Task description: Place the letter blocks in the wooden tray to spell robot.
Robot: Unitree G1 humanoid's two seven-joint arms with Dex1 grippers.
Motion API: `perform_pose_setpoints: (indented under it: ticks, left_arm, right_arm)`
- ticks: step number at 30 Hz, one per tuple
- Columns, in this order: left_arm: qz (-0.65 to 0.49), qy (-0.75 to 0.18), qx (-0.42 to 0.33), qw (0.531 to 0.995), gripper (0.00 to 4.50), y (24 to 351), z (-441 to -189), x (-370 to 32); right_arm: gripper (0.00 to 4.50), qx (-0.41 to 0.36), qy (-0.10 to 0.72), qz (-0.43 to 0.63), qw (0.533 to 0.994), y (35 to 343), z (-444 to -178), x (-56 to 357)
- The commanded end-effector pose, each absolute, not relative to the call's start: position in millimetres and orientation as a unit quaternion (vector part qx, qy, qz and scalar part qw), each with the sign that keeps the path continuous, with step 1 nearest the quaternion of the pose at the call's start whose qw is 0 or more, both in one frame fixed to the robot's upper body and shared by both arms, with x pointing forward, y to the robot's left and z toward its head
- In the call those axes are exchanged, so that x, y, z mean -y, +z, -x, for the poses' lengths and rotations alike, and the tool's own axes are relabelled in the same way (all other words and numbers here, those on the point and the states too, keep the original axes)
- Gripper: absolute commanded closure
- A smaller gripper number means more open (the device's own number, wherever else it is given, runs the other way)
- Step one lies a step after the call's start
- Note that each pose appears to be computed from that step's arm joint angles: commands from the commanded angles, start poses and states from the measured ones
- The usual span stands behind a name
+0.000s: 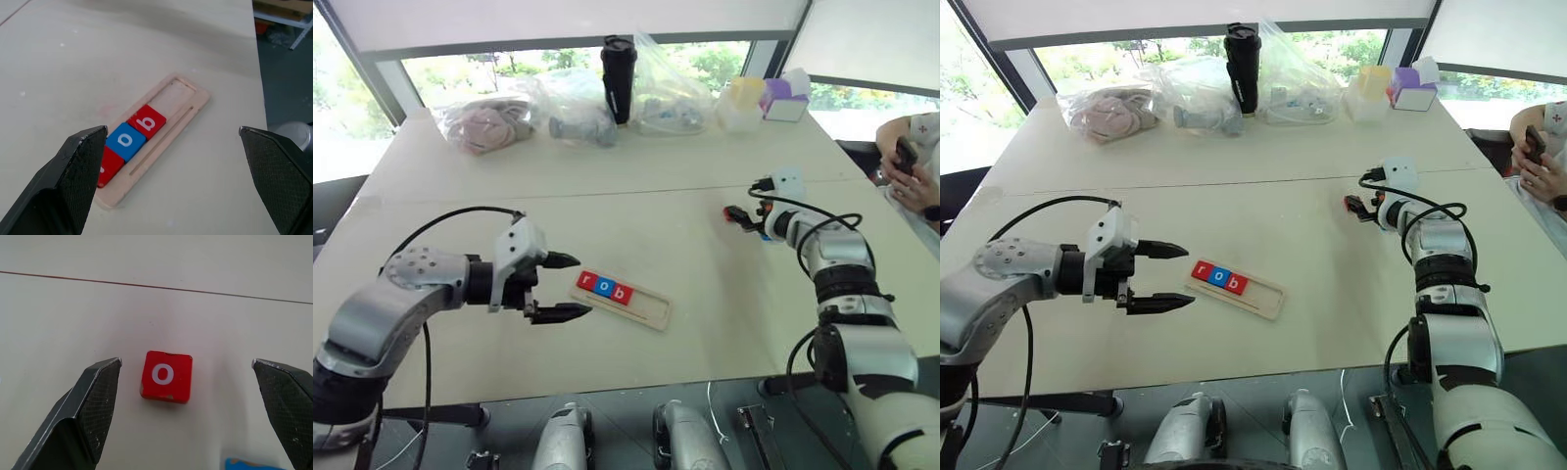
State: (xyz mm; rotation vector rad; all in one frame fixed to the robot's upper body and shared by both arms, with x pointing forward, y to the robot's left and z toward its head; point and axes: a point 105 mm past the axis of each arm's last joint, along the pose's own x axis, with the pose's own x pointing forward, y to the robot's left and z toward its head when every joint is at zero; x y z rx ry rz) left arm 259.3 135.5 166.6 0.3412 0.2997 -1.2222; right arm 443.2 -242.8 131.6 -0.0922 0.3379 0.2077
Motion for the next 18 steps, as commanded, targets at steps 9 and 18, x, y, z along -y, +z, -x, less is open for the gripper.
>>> perform_pose_setpoints:
  ticks: [9,18]
  left_arm:
    - [-0.175,-0.555,-0.123,0.804,0.00,172,-256,-137]
    - [-0.175,-0.556,-0.124,0.803,0.00,170,-258,-136]
  right_arm:
    - [1.00,-0.187,0.076,0.067,0.977,117,-452,235]
    - [3.33,-0.164,0.082,0.069,0.981,131,-454,235]
